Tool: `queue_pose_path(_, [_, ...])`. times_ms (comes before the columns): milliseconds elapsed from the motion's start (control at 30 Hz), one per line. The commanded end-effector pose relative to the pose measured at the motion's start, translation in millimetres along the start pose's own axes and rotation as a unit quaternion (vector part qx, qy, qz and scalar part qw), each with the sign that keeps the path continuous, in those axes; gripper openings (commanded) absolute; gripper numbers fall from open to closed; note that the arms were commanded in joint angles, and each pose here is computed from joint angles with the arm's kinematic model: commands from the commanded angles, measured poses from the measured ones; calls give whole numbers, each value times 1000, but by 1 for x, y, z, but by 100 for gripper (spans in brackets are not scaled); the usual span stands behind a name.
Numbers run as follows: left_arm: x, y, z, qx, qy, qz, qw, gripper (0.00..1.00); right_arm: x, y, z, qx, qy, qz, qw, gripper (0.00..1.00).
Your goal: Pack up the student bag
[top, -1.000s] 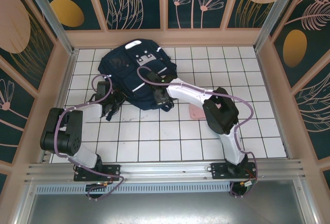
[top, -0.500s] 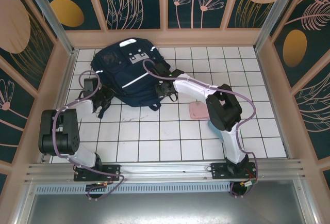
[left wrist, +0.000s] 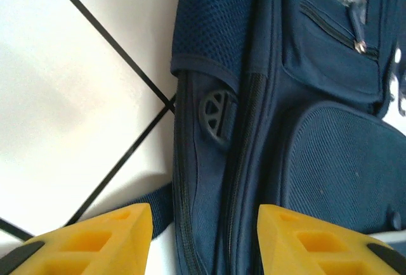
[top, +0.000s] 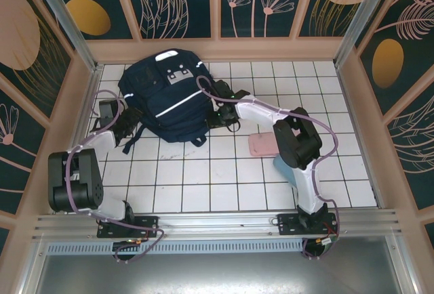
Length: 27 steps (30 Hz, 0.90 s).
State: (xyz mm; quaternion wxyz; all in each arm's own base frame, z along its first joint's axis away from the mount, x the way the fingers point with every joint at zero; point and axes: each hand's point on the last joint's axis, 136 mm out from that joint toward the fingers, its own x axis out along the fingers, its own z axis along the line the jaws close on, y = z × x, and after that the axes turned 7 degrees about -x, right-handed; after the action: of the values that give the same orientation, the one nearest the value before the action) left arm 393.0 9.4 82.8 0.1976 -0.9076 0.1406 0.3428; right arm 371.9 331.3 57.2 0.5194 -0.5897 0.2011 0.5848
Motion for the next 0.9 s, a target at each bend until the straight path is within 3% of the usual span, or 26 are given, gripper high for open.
queue_pose_path(0, [-8,20,4,-9,9,37,999,49,-8,-6,12,-5,-33,-12,999,32])
queue_pose_path(400, [-20,79,-7,-34,39,90,995,58,1,-14,10,-57,-43,-11,997,42])
queue_pose_path(533, [-22,88,-8,-50,49,97,993,60,4,-15,18,-76,-64,-13,995,40])
queue_pose_path(600, [-23,89,-7,-52,50,95,993,61,3,-18,20,-80,-68,-18,994,35])
queue_pose_path(867, [-27,93,-2,-60,46,98,992,63,-5,-7,30,-97,-49,-16,994,0])
